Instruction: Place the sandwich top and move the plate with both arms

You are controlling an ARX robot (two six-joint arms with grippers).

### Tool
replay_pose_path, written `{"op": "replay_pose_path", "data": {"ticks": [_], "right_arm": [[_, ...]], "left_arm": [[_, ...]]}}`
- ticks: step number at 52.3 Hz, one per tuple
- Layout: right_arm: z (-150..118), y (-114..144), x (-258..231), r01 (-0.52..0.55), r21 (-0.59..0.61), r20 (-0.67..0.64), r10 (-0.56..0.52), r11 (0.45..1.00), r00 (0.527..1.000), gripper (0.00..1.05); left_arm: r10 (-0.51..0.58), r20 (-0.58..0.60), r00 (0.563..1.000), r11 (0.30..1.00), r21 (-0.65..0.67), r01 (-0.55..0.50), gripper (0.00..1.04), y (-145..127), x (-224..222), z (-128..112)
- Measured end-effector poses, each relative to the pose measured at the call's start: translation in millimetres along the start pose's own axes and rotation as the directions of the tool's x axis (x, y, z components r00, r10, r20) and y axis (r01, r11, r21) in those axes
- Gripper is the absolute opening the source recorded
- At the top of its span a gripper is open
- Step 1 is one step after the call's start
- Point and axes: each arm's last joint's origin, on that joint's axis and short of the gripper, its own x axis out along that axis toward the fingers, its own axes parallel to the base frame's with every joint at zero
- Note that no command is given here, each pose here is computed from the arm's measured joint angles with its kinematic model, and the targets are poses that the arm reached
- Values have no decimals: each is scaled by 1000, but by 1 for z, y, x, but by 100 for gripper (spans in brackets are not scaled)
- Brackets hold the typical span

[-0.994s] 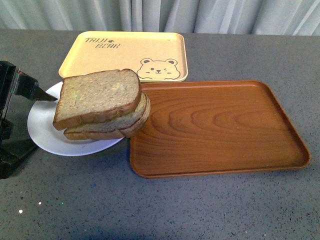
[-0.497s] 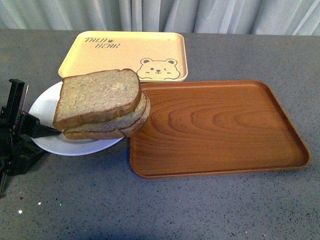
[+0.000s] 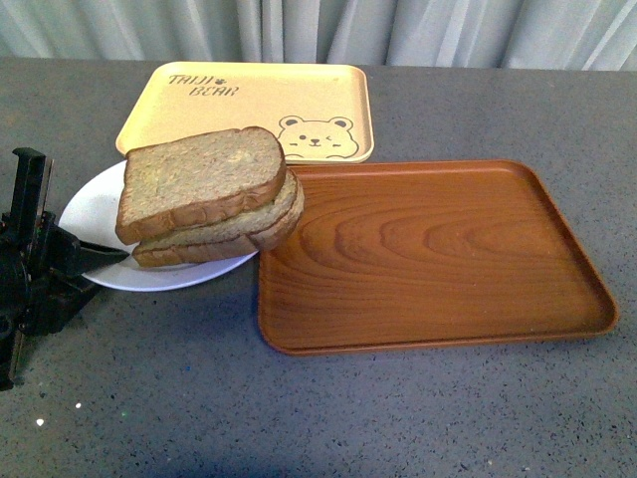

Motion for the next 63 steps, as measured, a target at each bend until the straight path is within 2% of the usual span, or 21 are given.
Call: {"op": "replay_pose_path", "data": {"ticks": [12, 24, 40, 63], "right_arm": [[0, 0, 0, 0, 0, 0, 0, 1000, 1000, 96], [0, 0, 0, 0, 0, 0, 0, 1000, 1000, 96], [0, 0, 0, 0, 0, 0, 0, 1000, 1000, 96], [0, 0, 0, 0, 0, 0, 0, 1000, 1000, 96]], "left_arm": [[-40, 5, 999, 999, 1, 40, 3, -6, -8, -3], [-131, 2, 991, 990, 50, 130, 3, -46, -11, -1], [-146, -14, 989, 982, 117, 147, 3, -100, 31, 9], [-71, 7, 997, 988, 140, 70, 3, -124, 107, 33]]}}
